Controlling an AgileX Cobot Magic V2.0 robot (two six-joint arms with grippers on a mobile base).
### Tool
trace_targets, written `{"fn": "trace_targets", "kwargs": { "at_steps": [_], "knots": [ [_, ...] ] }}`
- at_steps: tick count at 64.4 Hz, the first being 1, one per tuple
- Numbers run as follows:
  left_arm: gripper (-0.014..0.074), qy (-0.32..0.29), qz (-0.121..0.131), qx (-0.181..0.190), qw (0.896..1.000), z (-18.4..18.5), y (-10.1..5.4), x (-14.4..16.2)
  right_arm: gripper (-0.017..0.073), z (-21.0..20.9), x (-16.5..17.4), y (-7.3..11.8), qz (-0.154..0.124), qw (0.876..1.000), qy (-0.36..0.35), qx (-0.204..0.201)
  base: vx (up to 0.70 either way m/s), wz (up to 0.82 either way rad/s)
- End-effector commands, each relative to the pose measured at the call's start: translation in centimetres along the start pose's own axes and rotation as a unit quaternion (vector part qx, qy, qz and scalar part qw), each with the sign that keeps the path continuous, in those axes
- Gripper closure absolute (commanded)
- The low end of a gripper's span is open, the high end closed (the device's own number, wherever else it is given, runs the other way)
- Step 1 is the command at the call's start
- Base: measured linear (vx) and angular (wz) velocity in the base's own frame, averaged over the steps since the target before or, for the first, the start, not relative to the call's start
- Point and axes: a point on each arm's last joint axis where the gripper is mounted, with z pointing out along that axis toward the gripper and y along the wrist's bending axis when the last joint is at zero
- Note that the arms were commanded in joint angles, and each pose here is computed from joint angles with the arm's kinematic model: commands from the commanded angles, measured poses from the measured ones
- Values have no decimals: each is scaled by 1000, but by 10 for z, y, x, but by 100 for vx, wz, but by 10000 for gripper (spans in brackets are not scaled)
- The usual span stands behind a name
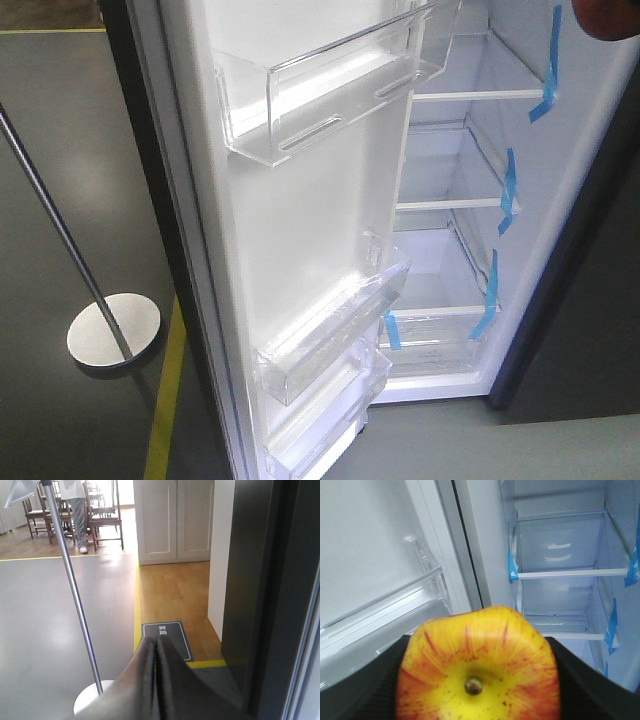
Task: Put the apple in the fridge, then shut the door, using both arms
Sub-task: 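Hold the apple in the right gripper in front of the shelves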
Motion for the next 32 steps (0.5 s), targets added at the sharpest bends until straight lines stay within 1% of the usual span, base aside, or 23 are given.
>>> {"fn": "trace_targets", "kwargs": {
  "at_steps": [1,32],
  "knots": [
    [599,-49,-4,7,999,-3,-1,-12,400,-19,-18,5,-4,998,-67,1,6,-2],
    [599,-49,-4,7,999,-3,-1,-12,400,-19,-18,5,-4,998,-67,1,6,-2]
  ]
}}
